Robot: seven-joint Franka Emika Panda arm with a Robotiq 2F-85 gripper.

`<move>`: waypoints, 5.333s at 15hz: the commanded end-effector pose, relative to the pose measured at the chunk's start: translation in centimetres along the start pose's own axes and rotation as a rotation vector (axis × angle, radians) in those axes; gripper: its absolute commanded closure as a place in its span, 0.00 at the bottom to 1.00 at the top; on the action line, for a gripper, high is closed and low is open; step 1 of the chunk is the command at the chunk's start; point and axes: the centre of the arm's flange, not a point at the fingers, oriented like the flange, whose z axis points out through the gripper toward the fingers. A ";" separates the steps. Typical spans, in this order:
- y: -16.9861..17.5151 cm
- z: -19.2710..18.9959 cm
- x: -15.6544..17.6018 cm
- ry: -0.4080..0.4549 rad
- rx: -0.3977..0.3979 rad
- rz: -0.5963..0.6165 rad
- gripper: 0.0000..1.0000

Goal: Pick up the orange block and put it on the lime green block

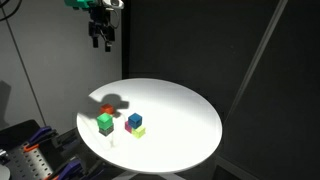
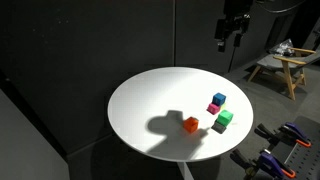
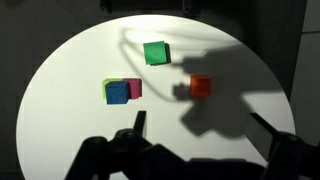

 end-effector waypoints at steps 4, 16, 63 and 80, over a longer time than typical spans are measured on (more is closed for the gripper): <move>0.0 -0.1 0.0 0.002 0.000 0.000 0.00; -1.8 -0.1 0.6 0.038 0.008 -0.036 0.00; -4.9 18.8 3.8 0.047 0.014 0.125 0.00; -8.9 21.7 6.7 0.074 -0.019 -0.144 0.00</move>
